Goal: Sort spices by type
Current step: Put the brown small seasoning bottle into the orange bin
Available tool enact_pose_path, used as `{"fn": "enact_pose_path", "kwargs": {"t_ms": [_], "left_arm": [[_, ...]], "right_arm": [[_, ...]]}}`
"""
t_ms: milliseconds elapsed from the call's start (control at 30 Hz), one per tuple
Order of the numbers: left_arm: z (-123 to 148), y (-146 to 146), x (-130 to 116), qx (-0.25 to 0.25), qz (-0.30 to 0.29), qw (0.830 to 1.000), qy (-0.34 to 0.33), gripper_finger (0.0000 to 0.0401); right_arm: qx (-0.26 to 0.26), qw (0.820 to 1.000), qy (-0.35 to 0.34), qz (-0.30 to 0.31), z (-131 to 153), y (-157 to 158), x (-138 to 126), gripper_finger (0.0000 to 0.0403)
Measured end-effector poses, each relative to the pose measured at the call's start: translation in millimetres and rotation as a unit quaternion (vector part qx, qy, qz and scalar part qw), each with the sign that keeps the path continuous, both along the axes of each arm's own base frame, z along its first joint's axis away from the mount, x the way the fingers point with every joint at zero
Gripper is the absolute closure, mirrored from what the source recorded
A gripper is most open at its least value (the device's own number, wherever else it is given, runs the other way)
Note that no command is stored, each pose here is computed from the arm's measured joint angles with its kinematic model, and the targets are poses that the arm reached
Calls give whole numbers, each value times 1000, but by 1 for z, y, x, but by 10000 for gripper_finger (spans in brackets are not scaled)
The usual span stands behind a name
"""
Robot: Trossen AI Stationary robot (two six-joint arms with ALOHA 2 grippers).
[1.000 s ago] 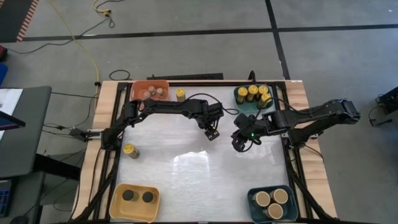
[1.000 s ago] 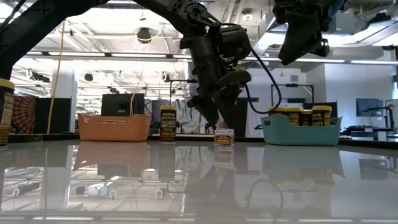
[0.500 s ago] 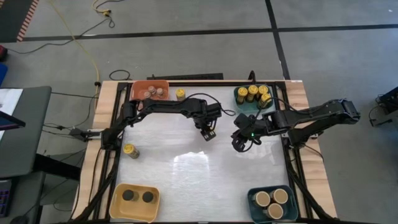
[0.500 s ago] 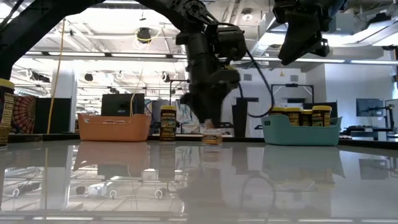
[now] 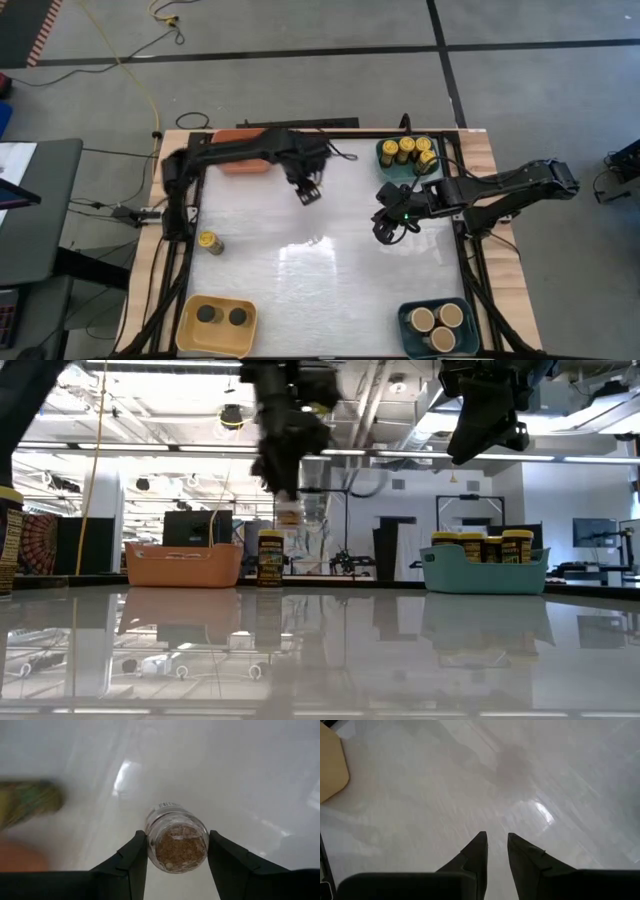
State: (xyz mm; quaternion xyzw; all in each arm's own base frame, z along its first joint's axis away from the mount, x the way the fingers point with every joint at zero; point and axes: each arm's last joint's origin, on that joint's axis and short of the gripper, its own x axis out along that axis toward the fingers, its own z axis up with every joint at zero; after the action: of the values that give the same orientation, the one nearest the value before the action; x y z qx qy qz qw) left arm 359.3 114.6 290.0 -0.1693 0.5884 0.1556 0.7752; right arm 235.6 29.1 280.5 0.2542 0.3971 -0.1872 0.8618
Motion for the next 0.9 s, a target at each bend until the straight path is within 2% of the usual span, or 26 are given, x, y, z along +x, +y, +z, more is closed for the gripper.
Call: {"fn": "enact_pose_path", "kwargs": {"t_ms": [133,233,400,467,667,767,900], "left_arm": [[-5,15,-50,-4,63,998,7,235],[1,25,-90,-5,117,993,-18,235],[7,54,-142,27,217,973,-76,235],[7,68,-158,33,246,965,-79,235],[-13,107,-177,34,282,958,-44,231],[-27,119,-175,26,281,959,-27,228],[-41,133,-167,30,286,957,-37,227]], "right_arm": [[0,1000,-1,0,0,0,0,300],[0,1000,-1,0,0,0,0,300],[0,1000,-3,-4,0,-2,1,300],[0,1000,-5,-9,1,-4,1,300],[3,999,-16,-29,2,-12,4,300],[4,999,-27,-35,3,-14,5,300],[8,998,-41,-41,5,-15,7,300]]}}
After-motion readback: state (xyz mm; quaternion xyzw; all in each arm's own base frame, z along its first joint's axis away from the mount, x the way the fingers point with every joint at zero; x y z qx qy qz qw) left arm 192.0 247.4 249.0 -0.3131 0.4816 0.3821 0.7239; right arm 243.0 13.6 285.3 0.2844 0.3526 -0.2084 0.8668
